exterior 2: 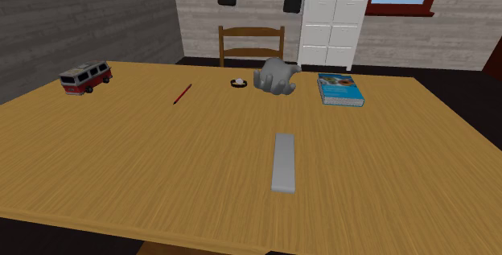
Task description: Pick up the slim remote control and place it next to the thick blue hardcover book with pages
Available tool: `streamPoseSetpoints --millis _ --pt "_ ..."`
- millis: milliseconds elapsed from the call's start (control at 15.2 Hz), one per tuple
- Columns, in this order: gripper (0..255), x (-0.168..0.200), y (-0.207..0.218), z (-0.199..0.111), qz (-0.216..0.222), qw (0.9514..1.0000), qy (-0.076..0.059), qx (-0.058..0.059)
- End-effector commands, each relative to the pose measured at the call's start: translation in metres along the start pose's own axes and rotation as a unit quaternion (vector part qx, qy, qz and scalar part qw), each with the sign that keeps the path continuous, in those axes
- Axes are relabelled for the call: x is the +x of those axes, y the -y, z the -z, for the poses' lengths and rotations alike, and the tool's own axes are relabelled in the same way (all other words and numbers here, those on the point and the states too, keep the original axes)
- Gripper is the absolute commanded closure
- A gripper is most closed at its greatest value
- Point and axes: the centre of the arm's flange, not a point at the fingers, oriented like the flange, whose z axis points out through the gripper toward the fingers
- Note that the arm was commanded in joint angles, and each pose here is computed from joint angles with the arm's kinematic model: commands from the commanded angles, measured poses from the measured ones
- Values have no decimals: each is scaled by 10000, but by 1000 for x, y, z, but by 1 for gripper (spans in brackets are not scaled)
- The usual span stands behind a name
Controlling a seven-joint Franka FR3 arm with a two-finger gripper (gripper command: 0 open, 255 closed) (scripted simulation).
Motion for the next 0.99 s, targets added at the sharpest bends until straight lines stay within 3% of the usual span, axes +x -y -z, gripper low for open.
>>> streamPoseSetpoints --millis 0,462,924 --pt "0 0 0 0 0 10000 0 0" --pt "0 30 -37 -76 -740 9971 -95 -134" --pt "0 55 -79 -151 -1476 9885 -189 -268"
